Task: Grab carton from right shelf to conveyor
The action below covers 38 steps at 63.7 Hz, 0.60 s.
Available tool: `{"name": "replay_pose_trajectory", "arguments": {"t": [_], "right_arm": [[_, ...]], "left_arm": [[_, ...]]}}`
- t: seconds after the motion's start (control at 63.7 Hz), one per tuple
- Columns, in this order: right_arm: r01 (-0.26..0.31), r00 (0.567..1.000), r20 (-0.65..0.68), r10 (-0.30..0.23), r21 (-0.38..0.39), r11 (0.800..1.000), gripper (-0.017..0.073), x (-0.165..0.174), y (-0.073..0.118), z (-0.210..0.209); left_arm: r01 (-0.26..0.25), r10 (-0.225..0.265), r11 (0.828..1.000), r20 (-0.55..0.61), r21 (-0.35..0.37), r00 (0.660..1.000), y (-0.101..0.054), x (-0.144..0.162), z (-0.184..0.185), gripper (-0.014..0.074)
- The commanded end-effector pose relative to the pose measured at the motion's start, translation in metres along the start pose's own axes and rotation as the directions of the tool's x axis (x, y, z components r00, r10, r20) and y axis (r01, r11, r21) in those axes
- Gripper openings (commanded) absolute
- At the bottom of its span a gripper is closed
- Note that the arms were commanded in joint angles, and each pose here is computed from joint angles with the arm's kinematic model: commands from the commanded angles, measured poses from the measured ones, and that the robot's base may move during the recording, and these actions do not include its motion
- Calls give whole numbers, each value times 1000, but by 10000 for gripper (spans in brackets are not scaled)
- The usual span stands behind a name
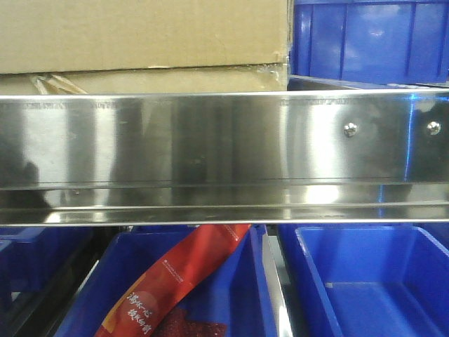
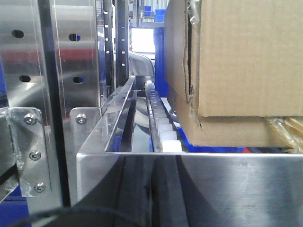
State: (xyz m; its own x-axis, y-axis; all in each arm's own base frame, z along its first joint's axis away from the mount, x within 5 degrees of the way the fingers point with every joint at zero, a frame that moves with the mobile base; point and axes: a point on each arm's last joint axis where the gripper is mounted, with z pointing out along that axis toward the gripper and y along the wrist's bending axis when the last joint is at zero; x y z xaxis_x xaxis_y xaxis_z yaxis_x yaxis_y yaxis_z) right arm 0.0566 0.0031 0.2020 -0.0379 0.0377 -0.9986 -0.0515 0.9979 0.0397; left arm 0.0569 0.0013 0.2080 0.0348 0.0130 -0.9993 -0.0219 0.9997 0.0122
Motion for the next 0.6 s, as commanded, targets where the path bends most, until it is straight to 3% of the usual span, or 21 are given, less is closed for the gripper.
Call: {"name": "replay_pose_trajectory", "arguments": {"t": [0.0,0.393,0.581], "right_arm": [[3,1000,26,-3,-2,1000,-67,-2,0,0],[3,1000,26,-3,-2,1000,-67,-2,0,0],[3,1000,28,-3,-2,1000,-67,-3,0,0]], "left_arm": [[3,-3,1000,25,3,1000,0,-3,0,15],[3,-3,1000,25,3,1000,0,-3,0,15],[2,-3,1000,93,6,996,0,-9,-1,15]]}}
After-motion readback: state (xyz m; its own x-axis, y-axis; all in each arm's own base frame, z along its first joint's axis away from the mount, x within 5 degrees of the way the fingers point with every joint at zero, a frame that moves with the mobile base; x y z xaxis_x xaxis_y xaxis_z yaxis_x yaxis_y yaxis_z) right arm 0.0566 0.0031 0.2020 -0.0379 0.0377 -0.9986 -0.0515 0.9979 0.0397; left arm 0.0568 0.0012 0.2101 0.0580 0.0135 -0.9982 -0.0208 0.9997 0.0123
